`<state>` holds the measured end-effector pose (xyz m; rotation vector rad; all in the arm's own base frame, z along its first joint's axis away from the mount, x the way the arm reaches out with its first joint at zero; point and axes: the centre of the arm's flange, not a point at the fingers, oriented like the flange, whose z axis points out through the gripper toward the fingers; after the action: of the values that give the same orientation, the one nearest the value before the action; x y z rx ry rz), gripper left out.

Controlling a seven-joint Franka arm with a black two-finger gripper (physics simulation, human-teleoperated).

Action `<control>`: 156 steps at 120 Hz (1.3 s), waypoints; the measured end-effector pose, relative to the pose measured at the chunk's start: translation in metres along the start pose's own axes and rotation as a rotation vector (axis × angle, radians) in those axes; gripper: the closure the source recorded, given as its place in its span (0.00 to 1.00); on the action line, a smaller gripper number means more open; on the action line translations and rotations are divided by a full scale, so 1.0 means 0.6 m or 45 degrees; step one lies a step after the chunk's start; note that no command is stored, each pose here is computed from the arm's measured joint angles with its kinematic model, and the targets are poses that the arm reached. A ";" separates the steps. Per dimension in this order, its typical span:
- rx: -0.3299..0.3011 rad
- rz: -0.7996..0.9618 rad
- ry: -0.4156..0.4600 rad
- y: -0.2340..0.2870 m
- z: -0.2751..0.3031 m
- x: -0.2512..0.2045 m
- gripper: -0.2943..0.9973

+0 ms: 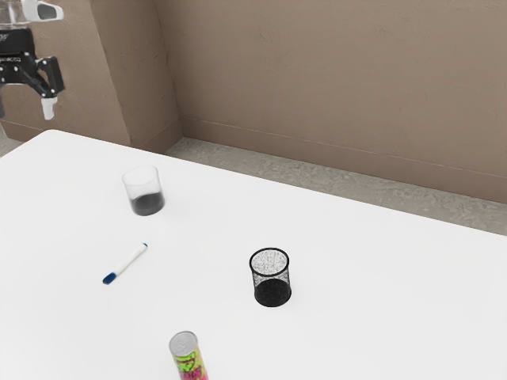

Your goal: Put the marker into the pen holder.

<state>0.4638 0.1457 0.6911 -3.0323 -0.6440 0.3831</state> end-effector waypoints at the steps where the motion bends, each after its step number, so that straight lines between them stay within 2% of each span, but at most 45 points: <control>1: -0.003 -0.011 0.010 -0.006 0.001 0.002 0.23; 9: -0.015 -0.057 0.082 -0.022 0.012 0.015 0.23; 24: -0.014 0.010 0.146 0.043 0.059 0.034 0.23; 43: -0.024 -0.107 0.029 -0.003 0.213 0.083 0.23; 55: -0.029 -0.115 0.017 0.007 0.290 0.110 0.23; 80: -0.003 -0.093 0.050 0.004 0.413 0.200 0.23; 104: 0.042 0.086 0.137 0.019 0.509 0.284 0.24; 118: 0.065 0.181 0.094 0.028 0.556 0.337 0.25; 156: 0.008 0.375 -0.053 0.061 0.641 0.414 0.25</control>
<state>0.6053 0.1995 0.2575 -3.1238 -0.1940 0.4528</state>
